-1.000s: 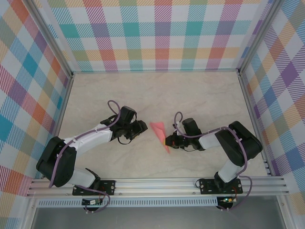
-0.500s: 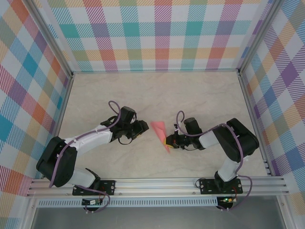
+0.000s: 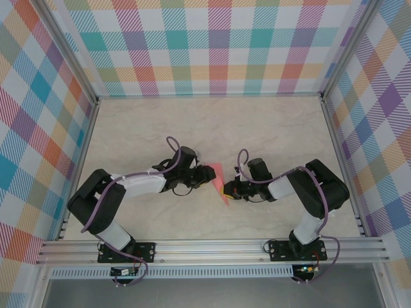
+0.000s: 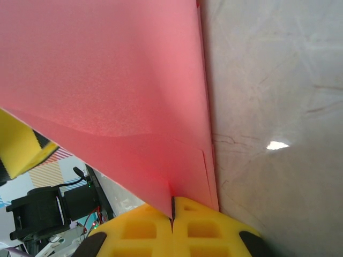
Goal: Fold a paper plane with a square sheet of paper (pick it up from the middle)
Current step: Fold the wing for the fifth time at the center of the table.
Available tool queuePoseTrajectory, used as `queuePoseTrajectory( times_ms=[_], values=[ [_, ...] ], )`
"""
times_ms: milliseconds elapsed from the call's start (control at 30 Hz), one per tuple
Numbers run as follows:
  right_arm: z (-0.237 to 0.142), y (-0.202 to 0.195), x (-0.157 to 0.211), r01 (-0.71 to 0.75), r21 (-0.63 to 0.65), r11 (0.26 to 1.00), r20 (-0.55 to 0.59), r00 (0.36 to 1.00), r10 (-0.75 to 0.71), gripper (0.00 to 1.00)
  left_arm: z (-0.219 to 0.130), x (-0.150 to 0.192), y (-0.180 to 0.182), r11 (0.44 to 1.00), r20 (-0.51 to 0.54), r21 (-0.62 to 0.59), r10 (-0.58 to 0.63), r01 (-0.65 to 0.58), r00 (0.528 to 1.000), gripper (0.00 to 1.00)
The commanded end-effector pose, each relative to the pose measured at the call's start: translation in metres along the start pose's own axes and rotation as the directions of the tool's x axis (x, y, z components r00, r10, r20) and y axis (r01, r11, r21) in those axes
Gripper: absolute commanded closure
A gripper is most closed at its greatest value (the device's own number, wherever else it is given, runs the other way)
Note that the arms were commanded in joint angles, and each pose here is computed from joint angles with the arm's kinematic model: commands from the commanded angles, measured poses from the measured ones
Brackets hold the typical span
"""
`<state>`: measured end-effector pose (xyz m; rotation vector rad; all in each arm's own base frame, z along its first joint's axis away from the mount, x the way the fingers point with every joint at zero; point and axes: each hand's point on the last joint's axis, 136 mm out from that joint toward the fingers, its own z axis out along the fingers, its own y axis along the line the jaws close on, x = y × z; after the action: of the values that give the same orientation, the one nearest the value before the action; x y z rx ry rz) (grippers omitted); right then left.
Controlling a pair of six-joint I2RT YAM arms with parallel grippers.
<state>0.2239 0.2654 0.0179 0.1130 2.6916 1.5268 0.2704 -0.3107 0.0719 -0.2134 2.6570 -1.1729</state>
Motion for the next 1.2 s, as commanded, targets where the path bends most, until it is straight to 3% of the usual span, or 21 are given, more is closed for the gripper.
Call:
queuePoseTrajectory(
  times_ms=[0, 833, 1167],
  values=[
    [-0.003, -0.034, 0.01, -0.104, 0.124, 0.987, 0.013, 0.995, 0.103, 0.98, 0.008, -0.003, -0.031, 0.991, 0.003, 0.106, 0.079, -0.079, 0.997, 0.57],
    [-0.004, -0.043, 0.012, -0.137, 0.154, 0.978, 0.025, 0.991, 0.135, 0.98, 0.05, -0.006, -0.017, 0.99, -0.021, 0.102, 0.1, -0.098, 0.995, 0.55],
    [-0.005, -0.042, 0.012, -0.195, 0.141, 0.971, 0.042, 0.981, 0.19, 0.99, -0.011, -0.017, -0.056, 0.969, 0.131, 0.17, 0.157, -0.178, 0.979, 0.5]
  ],
)
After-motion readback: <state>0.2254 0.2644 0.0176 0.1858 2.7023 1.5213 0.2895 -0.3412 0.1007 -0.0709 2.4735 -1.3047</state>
